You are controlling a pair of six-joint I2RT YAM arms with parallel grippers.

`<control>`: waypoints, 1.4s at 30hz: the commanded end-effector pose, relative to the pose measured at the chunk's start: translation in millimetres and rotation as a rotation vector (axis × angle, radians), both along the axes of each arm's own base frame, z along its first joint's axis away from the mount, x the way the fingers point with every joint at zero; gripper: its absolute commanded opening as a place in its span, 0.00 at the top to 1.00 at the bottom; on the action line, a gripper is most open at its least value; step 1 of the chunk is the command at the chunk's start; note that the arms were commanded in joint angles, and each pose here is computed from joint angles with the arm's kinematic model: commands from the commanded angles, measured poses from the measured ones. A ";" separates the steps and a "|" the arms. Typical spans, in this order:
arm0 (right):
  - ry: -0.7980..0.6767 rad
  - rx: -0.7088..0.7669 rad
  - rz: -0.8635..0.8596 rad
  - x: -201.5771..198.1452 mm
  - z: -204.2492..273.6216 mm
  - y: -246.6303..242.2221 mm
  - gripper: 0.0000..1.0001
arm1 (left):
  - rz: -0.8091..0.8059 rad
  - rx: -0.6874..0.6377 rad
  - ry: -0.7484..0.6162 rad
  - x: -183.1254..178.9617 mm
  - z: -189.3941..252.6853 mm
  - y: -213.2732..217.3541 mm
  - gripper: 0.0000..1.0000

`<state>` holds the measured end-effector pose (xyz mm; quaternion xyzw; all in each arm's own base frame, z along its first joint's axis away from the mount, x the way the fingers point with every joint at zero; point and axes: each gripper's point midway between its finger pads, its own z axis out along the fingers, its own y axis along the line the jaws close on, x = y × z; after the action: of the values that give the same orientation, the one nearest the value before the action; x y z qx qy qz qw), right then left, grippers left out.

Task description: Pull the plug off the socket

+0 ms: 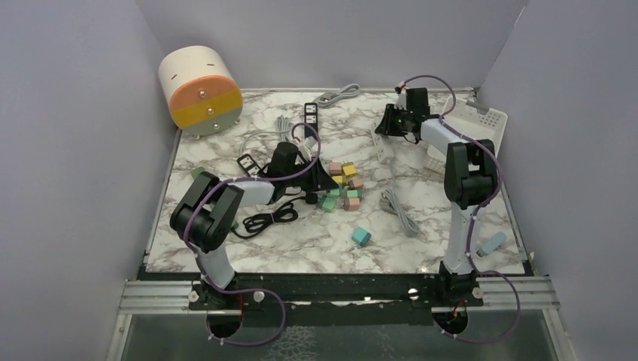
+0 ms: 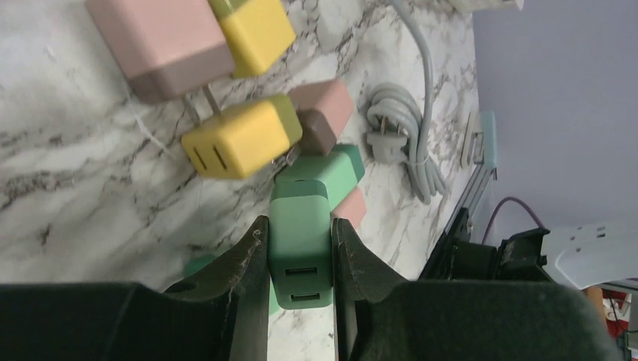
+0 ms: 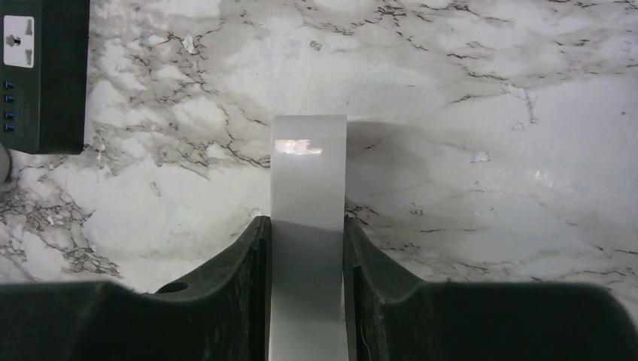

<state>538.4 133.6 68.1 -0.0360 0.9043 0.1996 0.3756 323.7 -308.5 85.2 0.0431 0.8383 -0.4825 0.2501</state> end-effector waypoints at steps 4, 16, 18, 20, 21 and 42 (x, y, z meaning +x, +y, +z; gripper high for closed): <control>0.034 -0.003 0.022 5.8 -20.8 7.5 0.67 | -0.062 0.009 0.015 -33.6 -8.3 7.8 1.00; -0.115 -0.033 -0.003 12.2 43.9 -1.0 0.00 | -0.062 0.011 -0.030 -23.5 3.4 0.9 0.01; -0.168 -0.033 -0.057 13.4 66.7 -7.7 0.00 | -0.054 0.012 -0.092 -14.2 24.6 0.5 0.01; -0.186 -0.025 -0.118 12.2 86.2 -14.2 0.00 | -0.033 0.057 -0.132 -2.8 36.9 4.0 0.01; -0.192 -0.016 -0.152 11.1 94.9 -17.6 0.00 | -0.022 0.077 -0.169 4.3 47.7 6.0 0.01; -0.358 0.307 -0.204 -155.2 164.3 -7.2 0.00 | 0.607 0.528 -0.691 34.3 185.1 229.3 0.01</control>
<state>397.4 120.3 217.8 0.0925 0.8041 0.2597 0.5267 368.7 -118.3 269.8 0.0268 0.7751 -0.2224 0.5908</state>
